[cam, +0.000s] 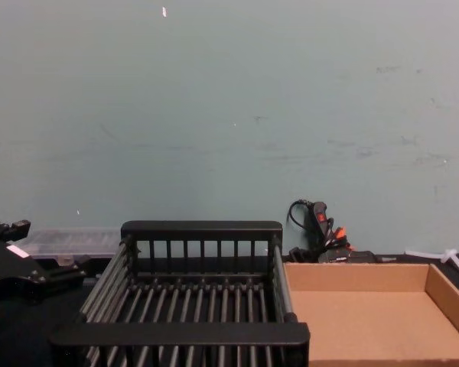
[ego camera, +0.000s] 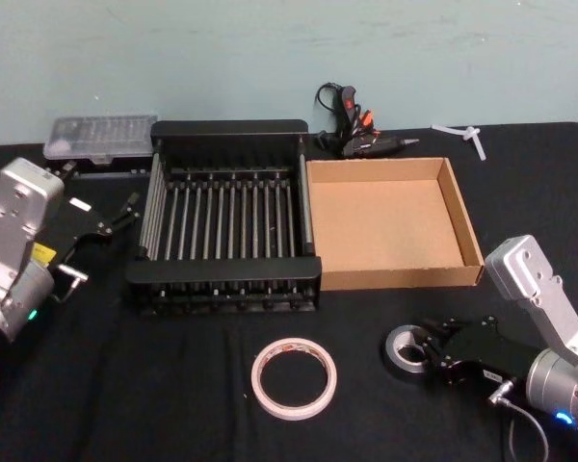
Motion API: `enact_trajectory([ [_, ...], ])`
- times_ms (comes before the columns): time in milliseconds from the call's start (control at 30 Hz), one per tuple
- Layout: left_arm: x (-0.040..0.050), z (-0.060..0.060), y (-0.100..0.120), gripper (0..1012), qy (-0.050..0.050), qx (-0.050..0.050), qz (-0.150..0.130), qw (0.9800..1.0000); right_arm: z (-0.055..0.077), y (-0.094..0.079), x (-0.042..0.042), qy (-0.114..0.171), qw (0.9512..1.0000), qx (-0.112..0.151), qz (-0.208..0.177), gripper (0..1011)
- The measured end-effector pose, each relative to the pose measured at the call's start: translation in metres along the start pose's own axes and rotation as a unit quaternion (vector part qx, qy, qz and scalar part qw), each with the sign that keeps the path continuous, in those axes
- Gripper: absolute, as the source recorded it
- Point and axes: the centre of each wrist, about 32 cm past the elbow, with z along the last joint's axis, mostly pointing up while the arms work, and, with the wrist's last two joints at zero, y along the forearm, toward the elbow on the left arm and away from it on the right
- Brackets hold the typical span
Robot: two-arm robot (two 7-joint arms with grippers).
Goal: Pick up the white tape and place it into the black box , Pick up the silver tape and place it into the brown box.
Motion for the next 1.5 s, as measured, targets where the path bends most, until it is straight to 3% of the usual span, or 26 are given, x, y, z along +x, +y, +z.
enact_trajectory([
  [367, 0.0000, 0.000, 0.000, 1001, 0.000, 0.000, 0.000, 1.0000, 0.000, -0.001, 0.0004, -0.001, 1.0000, 0.005, 0.003, 144],
  [733, 0.0000, 0.000, 0.000, 1001, 0.000, 0.000, 0.000, 1.0000, 0.015, -0.008, 0.0065, -0.012, 0.9984, 0.055, 0.011, 144],
  [1167, 0.0000, 0.000, 0.000, 1001, 0.000, 0.000, 0.000, 1.0000, 0.045, 0.005, 0.0233, -0.028, 0.9925, 0.119, -0.008, 144],
  [1500, 0.0000, 0.000, 0.000, 1001, 0.000, 0.000, 0.000, 1.0000, 0.064, 0.025, 0.0388, -0.027, 0.9895, 0.136, -0.039, 144],
])
